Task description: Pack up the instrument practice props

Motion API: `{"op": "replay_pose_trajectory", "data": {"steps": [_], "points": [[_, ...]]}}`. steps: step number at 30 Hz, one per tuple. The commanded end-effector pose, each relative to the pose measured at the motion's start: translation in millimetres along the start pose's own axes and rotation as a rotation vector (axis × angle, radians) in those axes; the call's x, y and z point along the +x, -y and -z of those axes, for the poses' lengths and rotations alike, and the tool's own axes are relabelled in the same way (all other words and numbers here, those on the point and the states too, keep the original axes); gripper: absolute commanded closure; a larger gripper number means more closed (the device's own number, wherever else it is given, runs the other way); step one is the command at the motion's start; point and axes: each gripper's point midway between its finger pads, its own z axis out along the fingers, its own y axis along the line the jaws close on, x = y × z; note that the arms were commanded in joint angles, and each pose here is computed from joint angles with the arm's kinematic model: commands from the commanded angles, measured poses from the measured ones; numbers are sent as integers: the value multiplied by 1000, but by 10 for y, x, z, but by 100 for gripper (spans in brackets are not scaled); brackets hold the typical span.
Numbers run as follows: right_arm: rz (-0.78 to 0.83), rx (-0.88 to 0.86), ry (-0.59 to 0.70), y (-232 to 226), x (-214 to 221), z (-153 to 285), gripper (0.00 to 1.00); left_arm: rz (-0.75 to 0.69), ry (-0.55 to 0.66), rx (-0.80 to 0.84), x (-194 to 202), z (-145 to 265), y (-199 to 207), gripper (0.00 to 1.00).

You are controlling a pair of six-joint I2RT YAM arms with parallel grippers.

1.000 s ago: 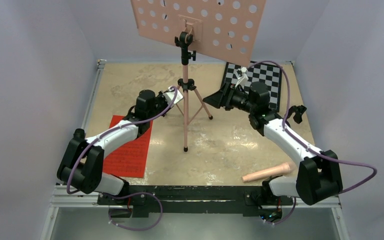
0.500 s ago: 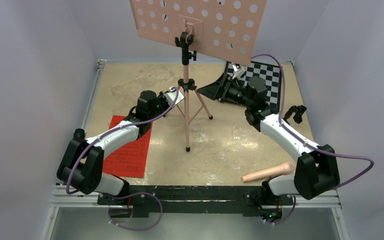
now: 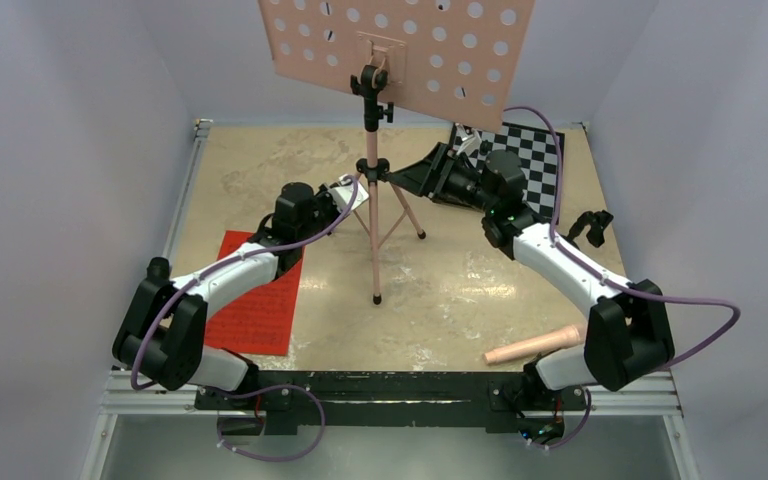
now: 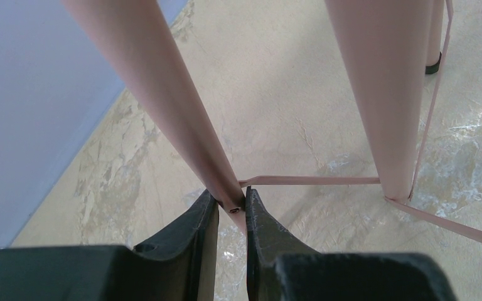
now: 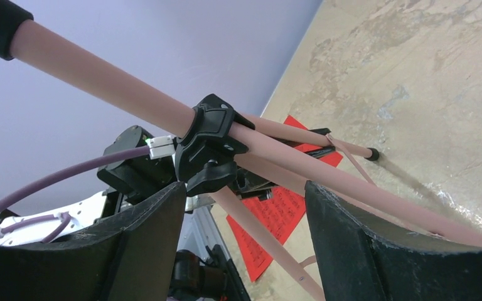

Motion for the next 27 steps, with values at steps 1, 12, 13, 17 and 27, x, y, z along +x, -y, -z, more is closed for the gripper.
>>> {"op": "replay_pose_trajectory", "data": {"steps": [1,12,13,17,27], "points": [[18,-12,55,-165,-182,-47,27,-64,-421,319,1214,327,943,100],[77,-9,21,-188,-87,-83,30,-70,-418,321,1209,331,957,100],[85,-2,15,-181,-73,-82,31,-69,-418,322,1212,331,958,100],[125,59,1,-54,-29,-53,38,-68,-418,324,1213,332,966,100],[303,162,-57,293,133,70,54,-64,-419,327,1219,343,980,100]]}}
